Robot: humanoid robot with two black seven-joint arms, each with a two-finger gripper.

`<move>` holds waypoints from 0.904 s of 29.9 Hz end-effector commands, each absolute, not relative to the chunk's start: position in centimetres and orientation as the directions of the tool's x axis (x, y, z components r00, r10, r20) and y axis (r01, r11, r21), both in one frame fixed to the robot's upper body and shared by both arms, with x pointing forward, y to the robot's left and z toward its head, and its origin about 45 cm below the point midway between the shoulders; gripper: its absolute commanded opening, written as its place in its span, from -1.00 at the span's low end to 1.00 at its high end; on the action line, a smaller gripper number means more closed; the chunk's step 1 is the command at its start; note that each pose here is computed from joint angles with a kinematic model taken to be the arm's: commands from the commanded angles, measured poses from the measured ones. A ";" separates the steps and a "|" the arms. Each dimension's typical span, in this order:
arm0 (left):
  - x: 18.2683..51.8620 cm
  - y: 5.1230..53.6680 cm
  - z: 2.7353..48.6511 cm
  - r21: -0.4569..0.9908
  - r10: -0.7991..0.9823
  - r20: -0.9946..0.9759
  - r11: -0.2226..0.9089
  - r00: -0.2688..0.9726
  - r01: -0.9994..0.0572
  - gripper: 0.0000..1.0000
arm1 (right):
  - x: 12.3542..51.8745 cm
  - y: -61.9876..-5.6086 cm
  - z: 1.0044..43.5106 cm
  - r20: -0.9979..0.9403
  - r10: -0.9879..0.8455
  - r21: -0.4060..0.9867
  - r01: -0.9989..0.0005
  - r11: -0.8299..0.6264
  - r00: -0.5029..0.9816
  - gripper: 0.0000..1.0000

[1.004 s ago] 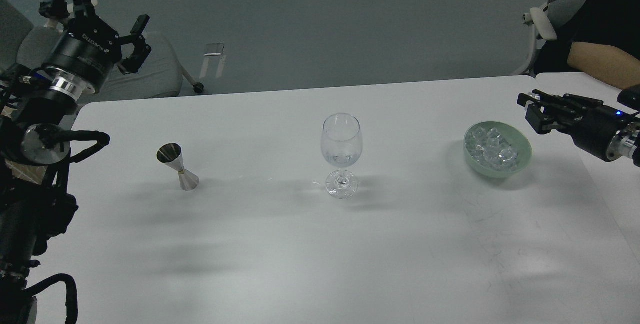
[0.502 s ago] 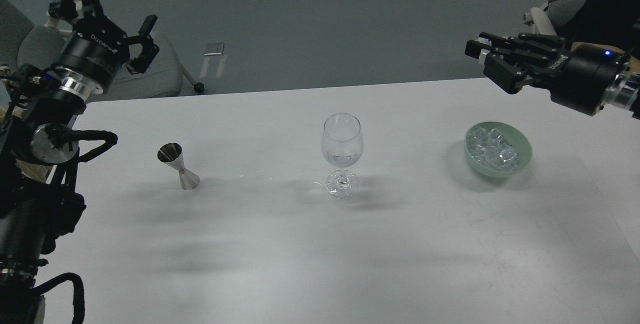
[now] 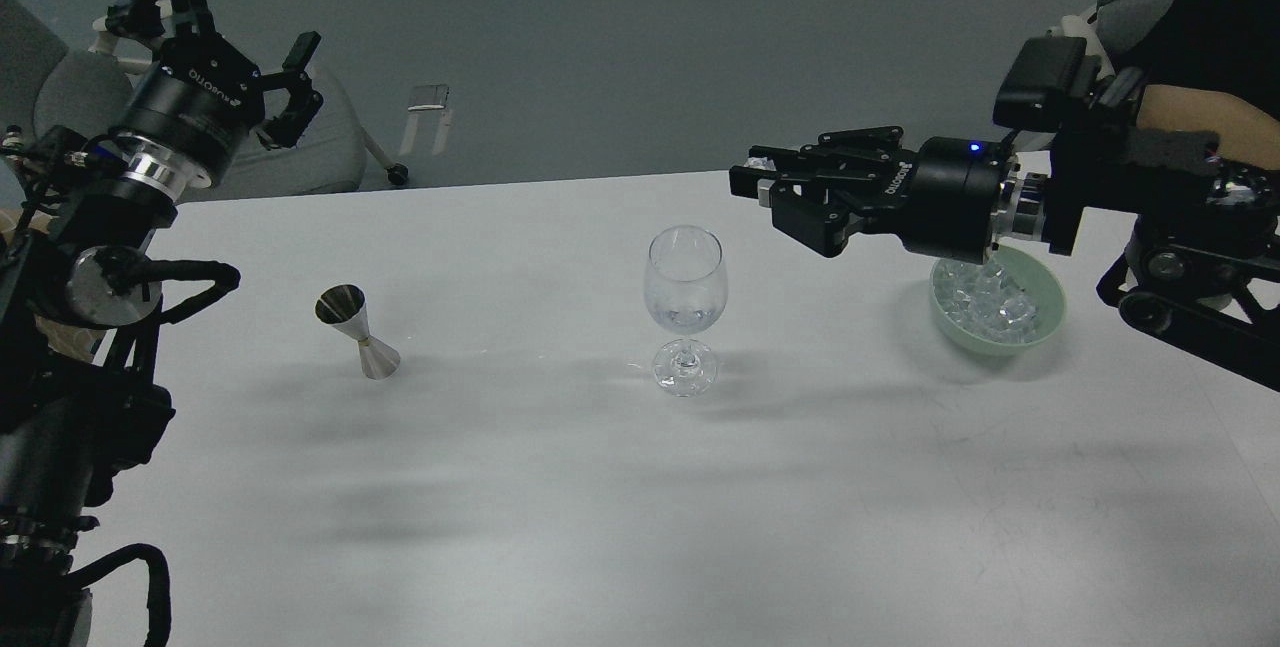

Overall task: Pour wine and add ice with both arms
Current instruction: 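Lift the ice with the right gripper and move it over the glass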

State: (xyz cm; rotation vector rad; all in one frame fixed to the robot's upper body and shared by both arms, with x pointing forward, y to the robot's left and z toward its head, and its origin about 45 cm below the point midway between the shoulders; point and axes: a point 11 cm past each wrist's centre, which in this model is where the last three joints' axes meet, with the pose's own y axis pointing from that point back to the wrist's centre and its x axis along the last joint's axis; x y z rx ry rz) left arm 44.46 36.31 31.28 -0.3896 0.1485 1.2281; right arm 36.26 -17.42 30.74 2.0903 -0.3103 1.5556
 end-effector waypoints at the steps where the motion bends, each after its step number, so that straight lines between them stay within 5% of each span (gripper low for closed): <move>1: 44.5 36.3 31.3 -0.208 0.888 -0.315 0.280 0.335 -0.937 0.96 | 36.8 -15.9 29.9 0.937 0.134 0.276 -0.450 -0.849 0.321 -0.99; 17: 44.3 36.0 30.6 -0.193 0.887 -0.315 0.289 0.338 -0.938 0.96 | 37.5 -13.4 27.3 0.914 0.212 0.350 -0.407 -0.844 0.346 -0.95; 27: 44.3 36.0 30.5 -0.193 0.887 -0.316 0.288 0.337 -0.938 0.96 | 38.0 -12.3 27.1 0.913 0.210 0.349 -0.404 -0.846 0.348 -0.60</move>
